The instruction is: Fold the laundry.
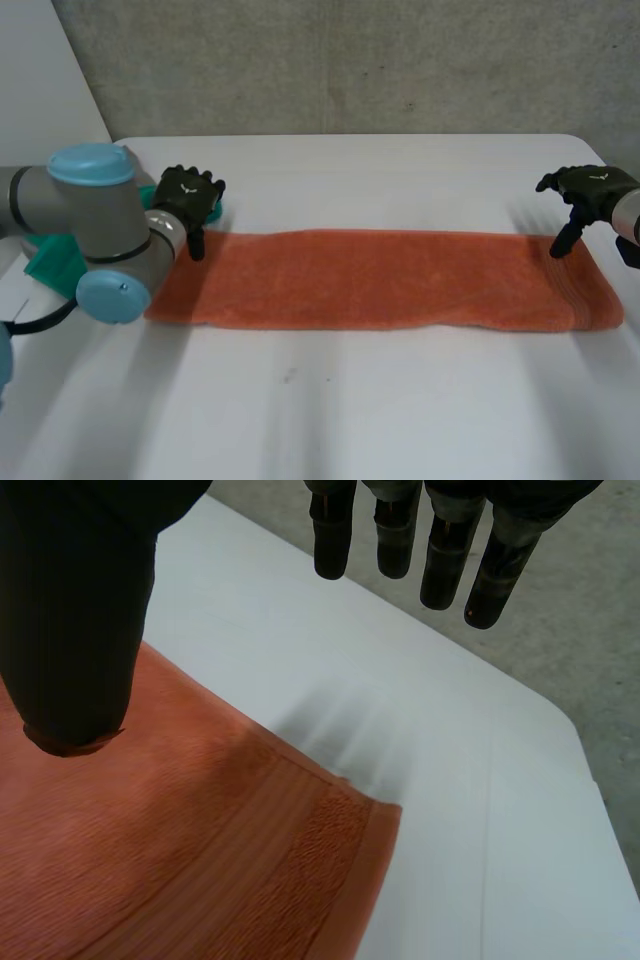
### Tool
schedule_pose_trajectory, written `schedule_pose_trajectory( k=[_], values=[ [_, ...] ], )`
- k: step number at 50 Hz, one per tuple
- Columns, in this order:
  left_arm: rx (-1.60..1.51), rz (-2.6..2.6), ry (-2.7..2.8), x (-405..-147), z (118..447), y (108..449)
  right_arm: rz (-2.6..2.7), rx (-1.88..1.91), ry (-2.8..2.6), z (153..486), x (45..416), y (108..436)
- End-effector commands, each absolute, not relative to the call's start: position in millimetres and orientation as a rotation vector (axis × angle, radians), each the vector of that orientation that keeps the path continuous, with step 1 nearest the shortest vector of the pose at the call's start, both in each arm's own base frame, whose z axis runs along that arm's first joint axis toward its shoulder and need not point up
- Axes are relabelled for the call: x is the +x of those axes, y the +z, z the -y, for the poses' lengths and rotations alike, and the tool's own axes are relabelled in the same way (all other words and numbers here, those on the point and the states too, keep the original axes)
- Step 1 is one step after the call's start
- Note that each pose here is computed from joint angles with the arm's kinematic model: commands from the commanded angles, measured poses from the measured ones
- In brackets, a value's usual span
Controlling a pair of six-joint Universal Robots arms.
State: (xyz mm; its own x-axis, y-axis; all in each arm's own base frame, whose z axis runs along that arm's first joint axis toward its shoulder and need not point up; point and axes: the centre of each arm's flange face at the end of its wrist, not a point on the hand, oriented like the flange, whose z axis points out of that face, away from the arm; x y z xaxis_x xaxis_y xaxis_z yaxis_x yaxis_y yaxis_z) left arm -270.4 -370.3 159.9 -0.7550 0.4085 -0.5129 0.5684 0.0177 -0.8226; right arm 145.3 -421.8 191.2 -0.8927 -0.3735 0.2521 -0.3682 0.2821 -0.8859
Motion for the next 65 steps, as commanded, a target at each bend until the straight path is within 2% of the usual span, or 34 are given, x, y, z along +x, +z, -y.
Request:
schedule_pose_trajectory(
  k=[1, 6, 11, 27, 33, 38, 46, 52, 55, 57, 58, 61, 62, 65],
  values=[
    [1.083, -2.195, -1.781, -262.4, 336.8, 151.9, -2.519, -0.84, -1.671, 382.0, 138.8, 194.5],
    [1.088, -2.22, -1.756, -252.3, 310.3, 158.1, -2.582, -0.876, -1.567, 356.4, 117.0, 176.6],
    [1.074, -2.206, -1.811, -250.4, 298.8, 165.6, -2.569, -0.952, -1.561, 341.2, 117.3, 159.2],
    [1.023, -2.226, -1.899, -255.0, 289.8, 168.2, -2.588, -0.966, -1.67, 356.5, 101.7, 125.2],
    [1.023, -2.231, -1.893, -253.7, 290.3, 166.9, -2.632, -0.992, -1.709, 362.6, 93.1, 125.8],
    [1.017, -2.228, -1.896, -252.7, 290.7, 168.1, -2.713, -0.941, -1.743, 367.2, 66.2, 130.7],
    [1.006, -2.211, -1.919, -250.7, 287.0, 177.4, -2.852, -0.958, -1.941, 389.6, 4.2, 161.2],
    [1.005, -2.211, -1.918, -248.6, 281.9, 179.7, -2.965, -1.06, -2.046, 402.2, -15.4, 182.8],
    [1.004, -2.21, -1.92, -248.5, 281.5, 180.4, -2.885, -1.114, -2.117, 406.1, 1.4, 190.7],
    [1.004, -2.208, -1.922, -248.7, 281.1, 180.9, -2.764, -1.175, -2.185, 407.3, 26.6, 198.7],
    [1.003, -2.205, -1.925, -248.7, 281.1, 182.0, -2.606, -1.236, -2.27, 405.8, 57.4, 210.7],
    [0.997, -2.191, -1.943, -248.9, 281.4, 186.7, -2.37, -1.311, -2.352, 395.6, 104.2, 226.8],
    [0.993, -2.186, -1.951, -249.2, 281.2, 188.7, -2.222, -1.373, -2.37, 385.1, 134.8, 233.9],
    [0.991, -2.176, -1.964, -249.8, 280.1, 192.5, -1.995, -1.467, -2.348, 362.2, 185.2, 240.0]
  ],
)
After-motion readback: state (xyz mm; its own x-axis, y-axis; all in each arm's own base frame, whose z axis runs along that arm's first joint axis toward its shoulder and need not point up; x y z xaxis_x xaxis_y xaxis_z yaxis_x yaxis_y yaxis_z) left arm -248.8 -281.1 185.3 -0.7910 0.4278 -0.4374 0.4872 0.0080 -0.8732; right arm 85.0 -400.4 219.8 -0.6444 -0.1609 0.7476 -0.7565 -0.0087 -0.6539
